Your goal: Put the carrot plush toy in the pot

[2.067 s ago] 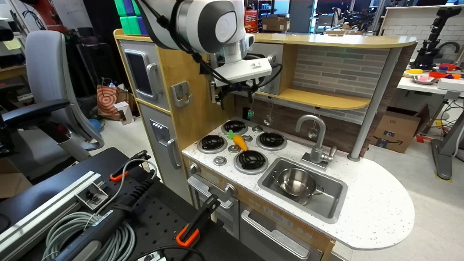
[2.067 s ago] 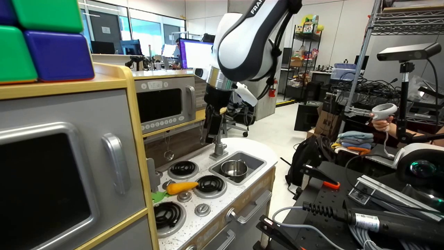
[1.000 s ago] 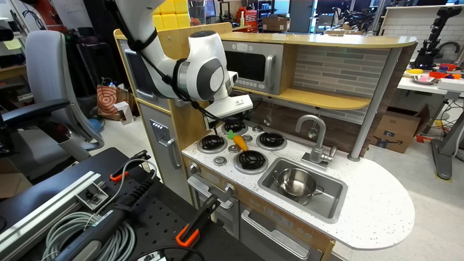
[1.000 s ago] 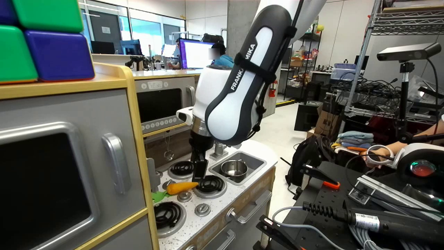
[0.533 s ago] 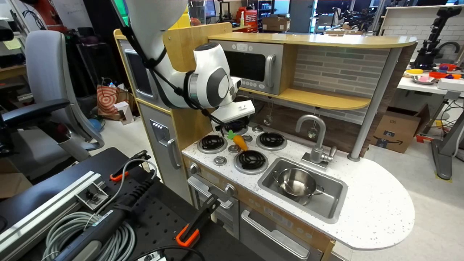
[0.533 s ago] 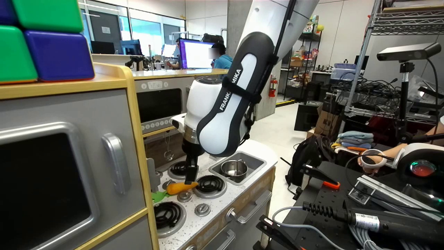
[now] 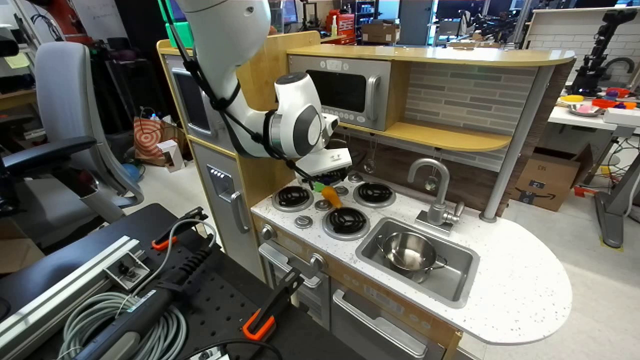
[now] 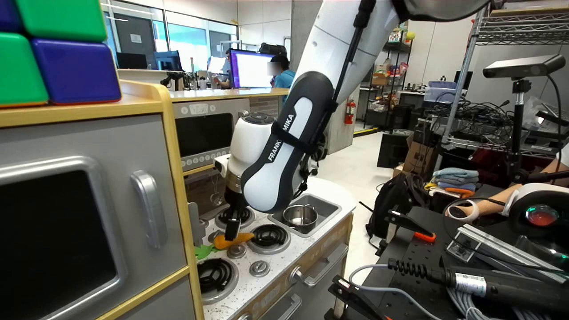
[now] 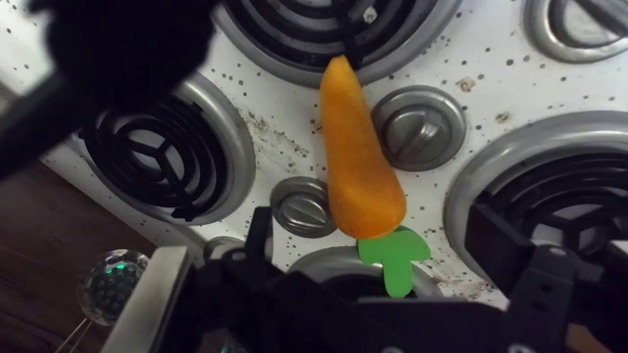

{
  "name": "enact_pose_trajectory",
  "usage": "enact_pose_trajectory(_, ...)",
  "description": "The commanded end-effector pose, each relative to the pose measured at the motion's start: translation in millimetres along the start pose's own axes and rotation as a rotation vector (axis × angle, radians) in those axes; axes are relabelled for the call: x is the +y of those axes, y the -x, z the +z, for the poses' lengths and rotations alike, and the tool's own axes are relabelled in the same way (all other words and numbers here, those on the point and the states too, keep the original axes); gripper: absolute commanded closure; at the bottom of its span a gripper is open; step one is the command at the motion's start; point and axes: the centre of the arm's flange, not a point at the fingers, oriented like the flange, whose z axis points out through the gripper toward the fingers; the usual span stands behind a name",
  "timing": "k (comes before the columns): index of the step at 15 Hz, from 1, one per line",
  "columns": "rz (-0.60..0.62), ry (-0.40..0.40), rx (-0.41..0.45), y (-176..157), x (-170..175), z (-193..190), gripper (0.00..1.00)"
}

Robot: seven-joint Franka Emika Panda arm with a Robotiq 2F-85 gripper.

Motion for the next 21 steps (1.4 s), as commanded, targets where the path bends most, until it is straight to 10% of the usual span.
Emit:
enact_pose_trajectory(1,0.054,0.026,-0.002,-21,11,29,0.0)
enact_pose_trajectory(10,0.106,0.023,-0.036,-39,11,59,0.01)
enact_pose_trajectory(11,0.11,0.023,-0.04,-38,11,62,0.26)
enact_pose_trajectory(21,0.191,0.004,-0.058,-16,26,72,0.88)
